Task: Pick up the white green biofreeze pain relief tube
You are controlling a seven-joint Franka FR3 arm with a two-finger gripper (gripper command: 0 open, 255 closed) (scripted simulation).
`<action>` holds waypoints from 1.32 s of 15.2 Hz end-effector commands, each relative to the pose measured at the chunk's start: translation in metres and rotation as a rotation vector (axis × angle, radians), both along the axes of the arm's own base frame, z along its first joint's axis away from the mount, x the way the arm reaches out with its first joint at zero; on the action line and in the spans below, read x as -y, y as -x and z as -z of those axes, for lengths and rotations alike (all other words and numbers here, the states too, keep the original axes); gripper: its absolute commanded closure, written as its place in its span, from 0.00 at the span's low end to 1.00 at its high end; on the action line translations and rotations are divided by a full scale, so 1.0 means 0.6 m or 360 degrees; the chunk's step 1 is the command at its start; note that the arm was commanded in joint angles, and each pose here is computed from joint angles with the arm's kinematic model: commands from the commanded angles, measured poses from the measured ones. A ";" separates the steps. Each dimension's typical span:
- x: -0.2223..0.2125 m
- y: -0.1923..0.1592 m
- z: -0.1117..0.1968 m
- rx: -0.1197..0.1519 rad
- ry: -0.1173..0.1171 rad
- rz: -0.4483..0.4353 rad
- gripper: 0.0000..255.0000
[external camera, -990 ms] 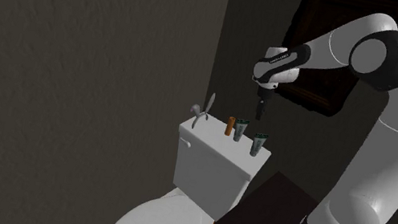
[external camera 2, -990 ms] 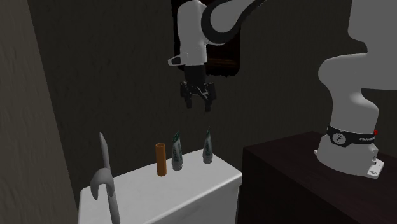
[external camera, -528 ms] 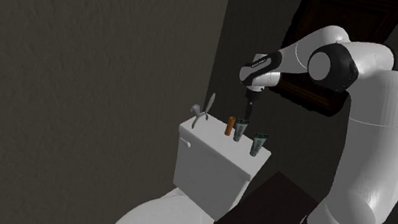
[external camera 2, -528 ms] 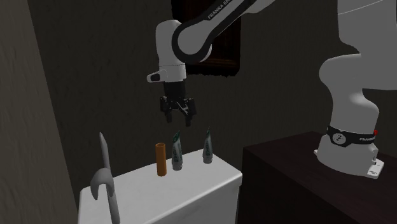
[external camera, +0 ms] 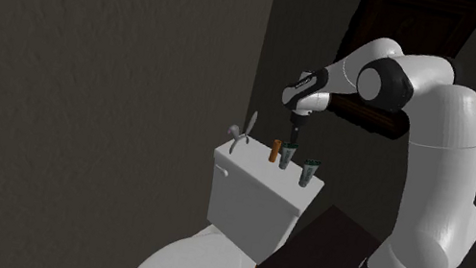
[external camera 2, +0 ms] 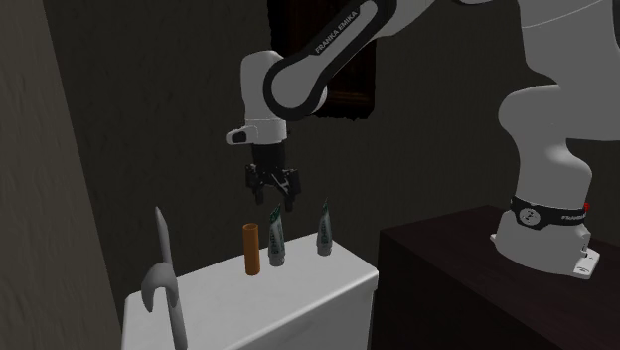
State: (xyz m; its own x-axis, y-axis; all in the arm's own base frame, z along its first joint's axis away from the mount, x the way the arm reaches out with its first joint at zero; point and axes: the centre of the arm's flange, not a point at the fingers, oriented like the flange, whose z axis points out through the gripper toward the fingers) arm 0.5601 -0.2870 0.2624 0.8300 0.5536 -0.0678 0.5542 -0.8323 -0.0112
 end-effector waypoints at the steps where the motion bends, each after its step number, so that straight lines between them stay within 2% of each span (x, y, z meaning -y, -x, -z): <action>1: 0.043 0.034 0.026 -0.0054 -0.0007 0.0088 0.00; 2: 0.041 0.025 0.027 -0.0053 -0.0007 0.0087 1.00; 4: 0.019 0.013 0.021 -0.0054 -0.0006 0.0087 1.00; 10: 0.022 0.007 0.015 -0.0053 -0.0007 0.0087 1.00; 11: 0.043 0.034 0.026 -0.0054 -0.0007 0.0088 1.00; 20: 0.043 0.034 -0.053 -0.0054 -0.0007 0.0088 1.00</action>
State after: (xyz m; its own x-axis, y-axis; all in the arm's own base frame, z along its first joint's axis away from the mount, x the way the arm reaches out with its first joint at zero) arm 0.5486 -0.2820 0.2712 0.8261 0.5549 -0.0987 0.5510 -0.8319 -0.0659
